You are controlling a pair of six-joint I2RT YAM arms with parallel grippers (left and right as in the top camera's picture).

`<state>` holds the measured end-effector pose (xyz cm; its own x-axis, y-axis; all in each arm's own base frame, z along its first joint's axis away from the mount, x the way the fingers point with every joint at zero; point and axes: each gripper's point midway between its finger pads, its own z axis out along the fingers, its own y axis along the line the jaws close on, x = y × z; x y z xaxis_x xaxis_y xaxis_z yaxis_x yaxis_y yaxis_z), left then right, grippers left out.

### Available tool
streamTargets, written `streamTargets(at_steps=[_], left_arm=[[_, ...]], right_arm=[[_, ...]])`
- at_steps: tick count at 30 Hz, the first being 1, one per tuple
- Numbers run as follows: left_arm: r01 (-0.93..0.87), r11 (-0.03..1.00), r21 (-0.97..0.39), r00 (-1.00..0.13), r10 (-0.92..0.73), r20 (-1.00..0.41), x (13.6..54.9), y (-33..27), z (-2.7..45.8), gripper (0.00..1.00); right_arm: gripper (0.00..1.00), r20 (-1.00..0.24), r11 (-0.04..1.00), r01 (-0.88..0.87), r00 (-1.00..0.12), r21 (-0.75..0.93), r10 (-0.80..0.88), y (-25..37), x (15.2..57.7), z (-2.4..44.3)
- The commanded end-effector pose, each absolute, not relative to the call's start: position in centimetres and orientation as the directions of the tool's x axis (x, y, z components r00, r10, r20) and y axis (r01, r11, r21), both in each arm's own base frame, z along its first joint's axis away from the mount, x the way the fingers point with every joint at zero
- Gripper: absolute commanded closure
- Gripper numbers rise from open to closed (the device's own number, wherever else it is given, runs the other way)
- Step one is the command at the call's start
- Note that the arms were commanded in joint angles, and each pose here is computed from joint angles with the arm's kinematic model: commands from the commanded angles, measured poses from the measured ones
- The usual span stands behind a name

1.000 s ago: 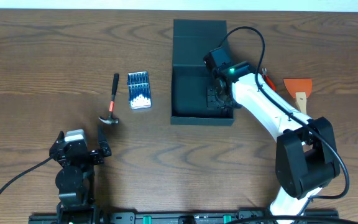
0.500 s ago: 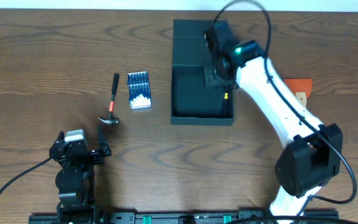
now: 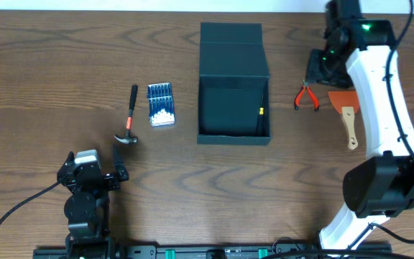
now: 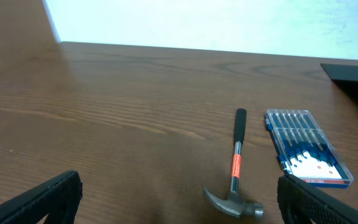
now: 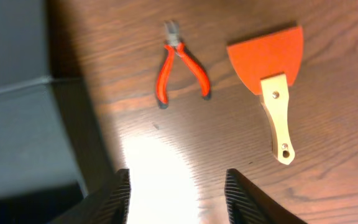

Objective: Pack container
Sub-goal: 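Move the right gripper to the red pliers and grasp them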

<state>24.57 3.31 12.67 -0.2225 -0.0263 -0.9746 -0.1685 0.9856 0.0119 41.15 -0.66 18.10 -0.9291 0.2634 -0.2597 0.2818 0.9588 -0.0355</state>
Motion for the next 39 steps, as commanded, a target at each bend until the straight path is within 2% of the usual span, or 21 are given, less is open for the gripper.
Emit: streamTargets(at_steps=[1, 15, 21, 27, 39], left_arm=[[-0.184, 0.982, 0.03, -0.276, -0.022, -0.961, 24.2, 3.6, 10.9, 0.02], [-0.184, 0.982, 0.03, -0.276, -0.022, -0.961, 24.2, 3.6, 10.9, 0.02], [-0.184, 0.982, 0.03, -0.276, -0.022, -0.961, 24.2, 3.6, 10.9, 0.01], [-0.184, 0.982, 0.03, -0.276, -0.022, -0.961, 24.2, 3.6, 10.9, 0.02], [-0.184, 0.982, 0.03, -0.276, -0.022, -0.961, 24.2, 3.6, 10.9, 0.01]], right_arm=[[0.55, -0.219, 0.961, 0.277, -0.938, -0.007, 0.269, -0.4, 40.6, 16.3], [0.46, -0.13, 0.94, 0.338, -0.935, -0.042, 0.33, -0.4, 41.7, 5.9], [0.46, -0.082, 0.941, 0.334, -0.941, -0.06, 0.329, 0.0, 42.3, 1.8], [0.45, -0.075, 0.941, 0.333, -0.942, -0.065, 0.328, -0.1, 42.7, 0.1], [0.45, -0.186, 0.925, 0.377, -0.913, -0.045, 0.363, -0.5, 45.3, 0.3]])
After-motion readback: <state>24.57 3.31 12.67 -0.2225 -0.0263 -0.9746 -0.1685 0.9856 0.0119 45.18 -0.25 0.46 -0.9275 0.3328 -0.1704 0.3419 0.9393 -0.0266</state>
